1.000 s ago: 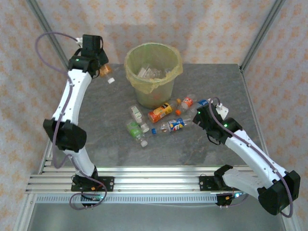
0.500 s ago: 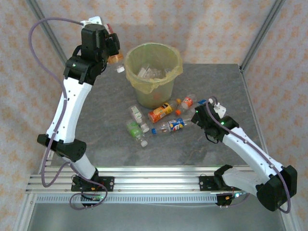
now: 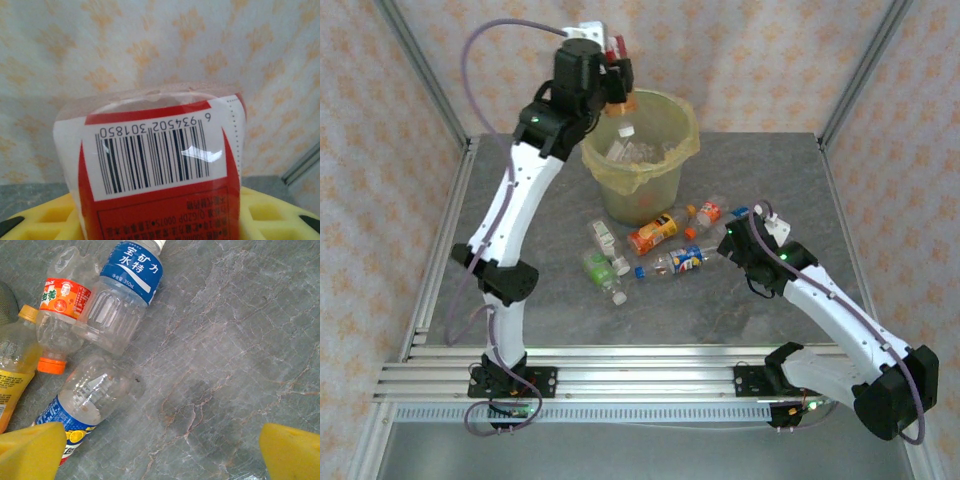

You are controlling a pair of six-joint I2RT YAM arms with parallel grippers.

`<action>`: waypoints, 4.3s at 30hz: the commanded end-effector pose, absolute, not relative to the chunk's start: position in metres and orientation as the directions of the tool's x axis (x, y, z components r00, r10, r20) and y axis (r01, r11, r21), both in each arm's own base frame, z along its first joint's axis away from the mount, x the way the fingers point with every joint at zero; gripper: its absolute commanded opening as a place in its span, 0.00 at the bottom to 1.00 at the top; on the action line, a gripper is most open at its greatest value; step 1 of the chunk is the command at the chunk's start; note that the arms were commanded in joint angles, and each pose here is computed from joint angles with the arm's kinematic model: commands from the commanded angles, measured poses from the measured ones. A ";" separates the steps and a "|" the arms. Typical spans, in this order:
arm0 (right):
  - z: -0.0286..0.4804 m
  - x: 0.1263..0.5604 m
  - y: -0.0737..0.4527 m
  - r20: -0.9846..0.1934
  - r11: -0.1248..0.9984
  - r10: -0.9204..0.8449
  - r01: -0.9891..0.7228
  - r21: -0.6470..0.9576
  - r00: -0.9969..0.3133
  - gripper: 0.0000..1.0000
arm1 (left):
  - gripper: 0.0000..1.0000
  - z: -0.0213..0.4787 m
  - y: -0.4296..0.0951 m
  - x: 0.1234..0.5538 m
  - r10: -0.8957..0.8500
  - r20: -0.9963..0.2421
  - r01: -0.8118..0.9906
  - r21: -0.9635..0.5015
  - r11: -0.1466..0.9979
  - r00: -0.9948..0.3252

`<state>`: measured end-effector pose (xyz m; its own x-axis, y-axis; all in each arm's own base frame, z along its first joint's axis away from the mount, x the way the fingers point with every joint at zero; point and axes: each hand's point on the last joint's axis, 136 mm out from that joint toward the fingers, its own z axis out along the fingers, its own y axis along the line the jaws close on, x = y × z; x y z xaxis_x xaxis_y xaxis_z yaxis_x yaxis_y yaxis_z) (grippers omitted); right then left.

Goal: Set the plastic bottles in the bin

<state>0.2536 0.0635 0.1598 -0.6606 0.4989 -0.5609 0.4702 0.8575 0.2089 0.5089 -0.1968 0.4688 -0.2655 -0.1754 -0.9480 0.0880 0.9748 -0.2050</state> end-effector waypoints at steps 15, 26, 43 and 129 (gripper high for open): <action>0.175 0.254 0.061 -0.581 0.850 0.512 0.470 0.239 -0.632 0.99 | 0.58 0.391 -0.218 0.554 0.068 -0.936 0.050 0.054 0.997 -0.345; 0.170 0.254 0.062 -0.575 0.850 0.512 0.472 0.233 -0.638 0.99 | 0.59 0.363 -0.192 0.561 0.169 -0.890 0.015 0.179 0.984 -0.424; 0.167 0.253 0.061 -0.571 0.848 0.515 0.477 0.231 -0.639 0.99 | 0.59 0.340 -0.182 0.573 0.302 -0.837 0.060 0.310 0.949 -0.456; 0.149 0.278 0.092 -0.539 0.901 0.420 0.407 0.150 -0.730 0.99 | 1.00 0.071 -0.180 0.273 -0.334 -0.513 -0.294 -0.159 0.942 -0.791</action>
